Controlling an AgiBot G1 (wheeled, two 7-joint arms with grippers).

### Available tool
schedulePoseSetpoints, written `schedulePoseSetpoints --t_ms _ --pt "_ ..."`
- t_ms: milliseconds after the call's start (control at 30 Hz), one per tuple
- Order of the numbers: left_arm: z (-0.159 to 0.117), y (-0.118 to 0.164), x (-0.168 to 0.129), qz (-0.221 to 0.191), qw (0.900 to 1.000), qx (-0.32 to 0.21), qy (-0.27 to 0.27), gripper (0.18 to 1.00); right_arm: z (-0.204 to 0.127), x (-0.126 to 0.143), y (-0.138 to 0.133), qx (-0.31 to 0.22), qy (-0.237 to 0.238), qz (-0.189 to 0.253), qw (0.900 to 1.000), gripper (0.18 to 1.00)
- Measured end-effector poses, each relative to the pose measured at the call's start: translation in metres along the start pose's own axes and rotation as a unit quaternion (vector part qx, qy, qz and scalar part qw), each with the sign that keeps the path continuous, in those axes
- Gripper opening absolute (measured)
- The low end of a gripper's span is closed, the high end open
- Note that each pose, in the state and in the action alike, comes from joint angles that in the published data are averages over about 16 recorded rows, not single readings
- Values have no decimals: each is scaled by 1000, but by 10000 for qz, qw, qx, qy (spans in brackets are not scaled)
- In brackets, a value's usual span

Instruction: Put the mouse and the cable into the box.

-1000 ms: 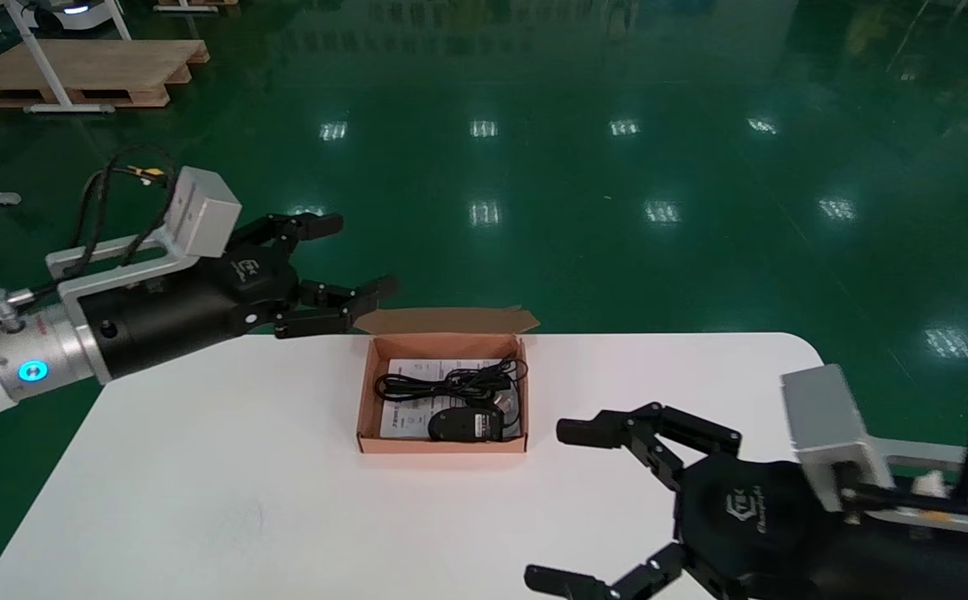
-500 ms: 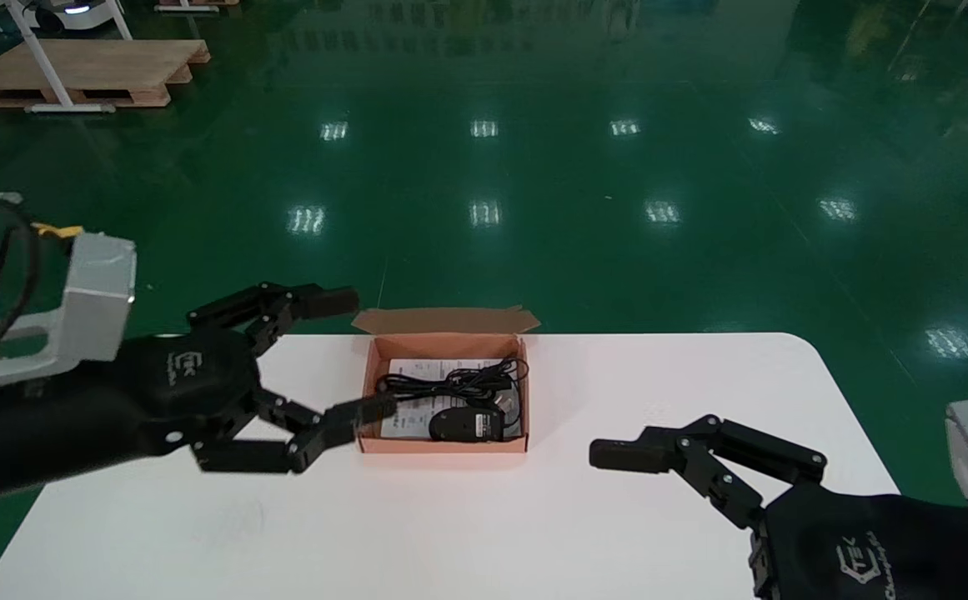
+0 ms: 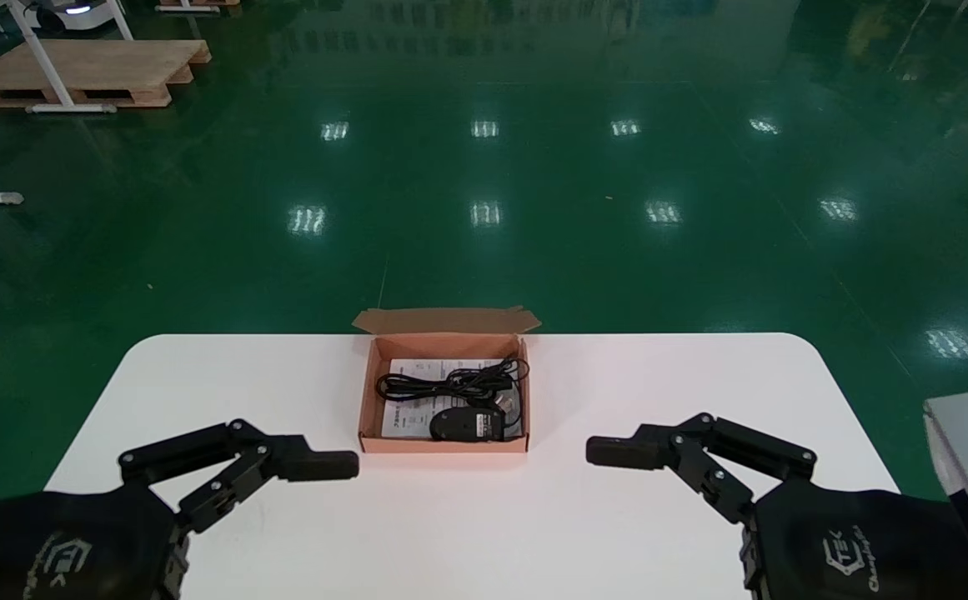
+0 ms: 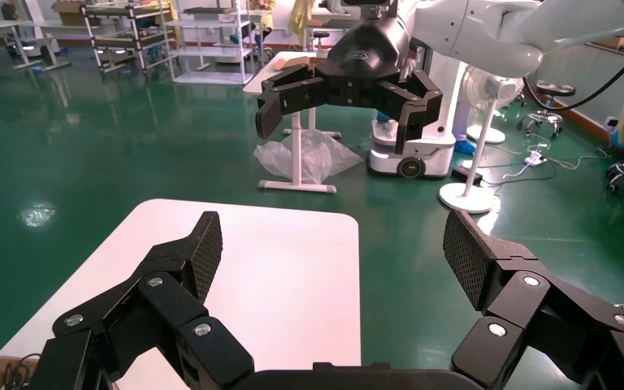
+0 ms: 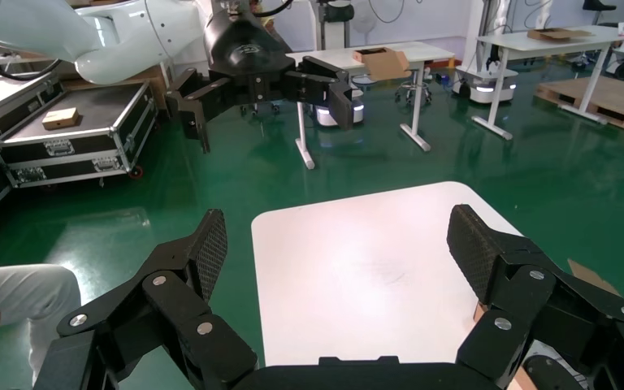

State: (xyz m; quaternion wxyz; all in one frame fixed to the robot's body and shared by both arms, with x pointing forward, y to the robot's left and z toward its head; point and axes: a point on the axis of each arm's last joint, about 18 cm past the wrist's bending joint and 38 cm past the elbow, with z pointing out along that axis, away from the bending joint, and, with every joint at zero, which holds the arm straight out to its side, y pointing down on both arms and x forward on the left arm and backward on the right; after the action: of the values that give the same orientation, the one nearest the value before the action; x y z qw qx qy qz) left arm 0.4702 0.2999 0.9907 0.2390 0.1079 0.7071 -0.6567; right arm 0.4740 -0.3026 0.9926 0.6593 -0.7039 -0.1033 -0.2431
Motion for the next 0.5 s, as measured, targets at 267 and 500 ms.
schedulePoseSetpoints --t_ms 267,500 --pt "-1 -1 3 -2 10000 -2 43 1001 0 0 0 -1 1 1 10000 1001" --pt "0 0 0 -7 10000 6 -7 1001 0 0 0 -6 6 2 10000 1001"
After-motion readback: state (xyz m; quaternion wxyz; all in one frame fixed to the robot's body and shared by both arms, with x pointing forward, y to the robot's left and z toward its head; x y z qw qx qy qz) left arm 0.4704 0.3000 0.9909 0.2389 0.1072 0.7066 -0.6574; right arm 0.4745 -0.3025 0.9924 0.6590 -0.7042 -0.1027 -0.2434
